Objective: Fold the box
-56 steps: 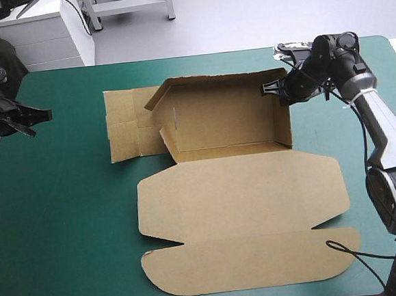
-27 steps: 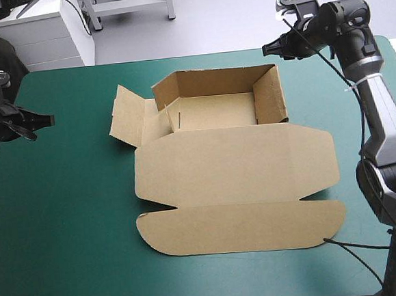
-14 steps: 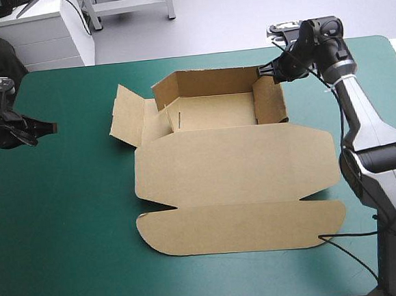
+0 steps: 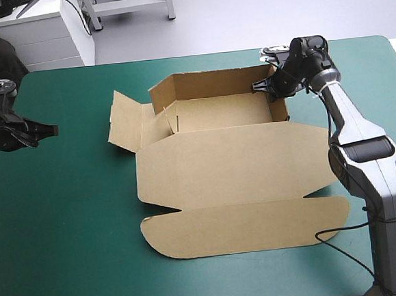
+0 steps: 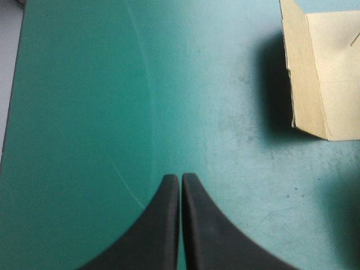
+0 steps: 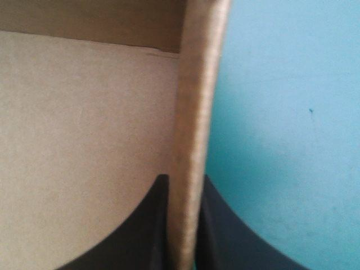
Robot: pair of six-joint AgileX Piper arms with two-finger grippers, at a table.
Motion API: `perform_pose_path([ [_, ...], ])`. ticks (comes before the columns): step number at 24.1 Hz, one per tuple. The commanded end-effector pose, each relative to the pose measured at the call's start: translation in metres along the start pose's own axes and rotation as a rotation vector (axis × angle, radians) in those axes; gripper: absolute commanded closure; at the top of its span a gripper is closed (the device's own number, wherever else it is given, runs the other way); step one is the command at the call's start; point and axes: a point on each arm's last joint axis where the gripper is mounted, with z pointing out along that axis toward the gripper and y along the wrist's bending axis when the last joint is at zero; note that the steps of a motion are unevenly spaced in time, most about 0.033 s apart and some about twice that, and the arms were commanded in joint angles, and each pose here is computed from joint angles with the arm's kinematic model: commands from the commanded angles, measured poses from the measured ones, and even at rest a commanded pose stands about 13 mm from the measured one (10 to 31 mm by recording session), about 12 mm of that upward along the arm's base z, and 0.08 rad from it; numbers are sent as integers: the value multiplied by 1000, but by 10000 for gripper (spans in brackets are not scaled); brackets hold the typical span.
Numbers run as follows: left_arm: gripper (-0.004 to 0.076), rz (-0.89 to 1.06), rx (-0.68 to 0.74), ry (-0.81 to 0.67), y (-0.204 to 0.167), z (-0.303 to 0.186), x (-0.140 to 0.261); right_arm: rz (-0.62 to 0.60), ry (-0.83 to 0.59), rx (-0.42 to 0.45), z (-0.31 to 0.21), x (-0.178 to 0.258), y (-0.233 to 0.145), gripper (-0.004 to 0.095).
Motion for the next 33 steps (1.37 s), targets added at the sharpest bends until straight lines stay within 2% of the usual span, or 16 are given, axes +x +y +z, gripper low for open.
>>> perform_pose_path([
  [1,724,1,-13,-86,-1,-17,-7,-5,-81,-44,-40,-6,9,923],
  [6,724,-12,-18,-100,0,-11,-10,-2,-122,-72,-61,-7,15,923],
  [10,724,-132,-47,-110,28,-4,-8,-17,-235,-76,-121,-5,20,925],
  [13,724,-252,15,-138,50,-1,-4,-19,-316,-67,-162,0,15,926],
  [18,724,-408,200,-206,62,8,-7,5,-421,-93,-214,11,9,926],
  [23,725,-439,389,-215,52,32,-17,3,-514,-141,-260,25,16,926],
  [28,725,-453,665,-219,17,61,-34,-18,-587,-135,-295,41,24,926],
  [33,725,-460,915,-303,-22,53,-53,-13,-594,-182,-300,44,29,926],
])
